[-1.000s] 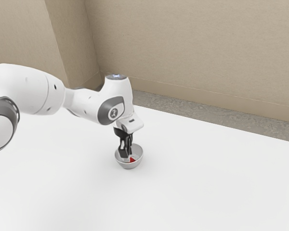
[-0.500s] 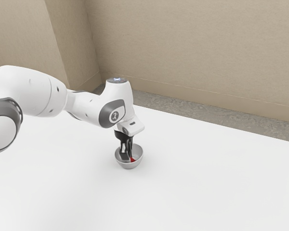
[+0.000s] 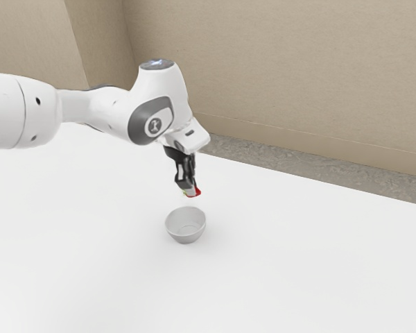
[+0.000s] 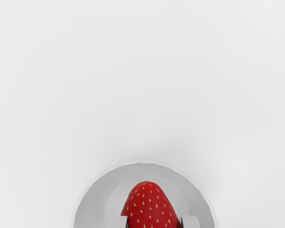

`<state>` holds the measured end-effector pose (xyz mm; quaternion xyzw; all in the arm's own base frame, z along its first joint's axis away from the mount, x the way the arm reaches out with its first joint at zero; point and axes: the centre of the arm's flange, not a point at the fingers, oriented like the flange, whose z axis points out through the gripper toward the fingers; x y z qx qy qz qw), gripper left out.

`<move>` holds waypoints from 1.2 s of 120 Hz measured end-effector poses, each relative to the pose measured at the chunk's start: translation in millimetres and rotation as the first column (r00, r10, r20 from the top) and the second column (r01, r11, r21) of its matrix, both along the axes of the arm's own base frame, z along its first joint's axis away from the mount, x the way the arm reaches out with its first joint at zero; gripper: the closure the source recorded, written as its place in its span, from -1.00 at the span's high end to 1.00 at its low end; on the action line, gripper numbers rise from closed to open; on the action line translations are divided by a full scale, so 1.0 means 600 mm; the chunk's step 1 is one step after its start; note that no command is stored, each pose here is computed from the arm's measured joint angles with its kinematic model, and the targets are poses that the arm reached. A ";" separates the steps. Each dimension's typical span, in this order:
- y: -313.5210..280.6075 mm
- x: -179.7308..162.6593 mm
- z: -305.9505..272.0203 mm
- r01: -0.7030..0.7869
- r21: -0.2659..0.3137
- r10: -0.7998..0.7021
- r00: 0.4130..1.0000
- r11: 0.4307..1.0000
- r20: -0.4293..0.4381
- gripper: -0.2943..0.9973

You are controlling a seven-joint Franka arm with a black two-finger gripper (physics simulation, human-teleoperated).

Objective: Take strawberry from the bowl

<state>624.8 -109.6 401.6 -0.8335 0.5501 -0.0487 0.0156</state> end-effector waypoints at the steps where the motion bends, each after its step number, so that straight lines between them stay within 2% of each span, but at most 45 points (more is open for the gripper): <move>1: -0.002 -0.002 0.005 0.002 0.000 -0.002 1.000 1.000 0.003 -0.60; 25: -0.077 -0.051 0.119 0.064 -0.007 -0.064 0.996 0.998 0.055 -0.62; 42: -0.175 -0.089 0.126 0.148 -0.008 -0.147 0.988 0.989 0.038 -0.62; 70: -0.276 -0.081 0.011 0.199 -0.004 -0.199 0.977 0.980 -0.073 -0.63; 85: -0.310 -0.047 -0.043 0.198 -0.008 -0.198 0.975 0.980 -0.098 -0.64; 105: -0.326 -0.007 -0.116 0.177 -0.010 -0.177 0.976 0.984 -0.128 -0.64; 144: -0.332 0.004 -0.216 0.133 -0.032 -0.137 0.974 0.991 -0.179 -0.63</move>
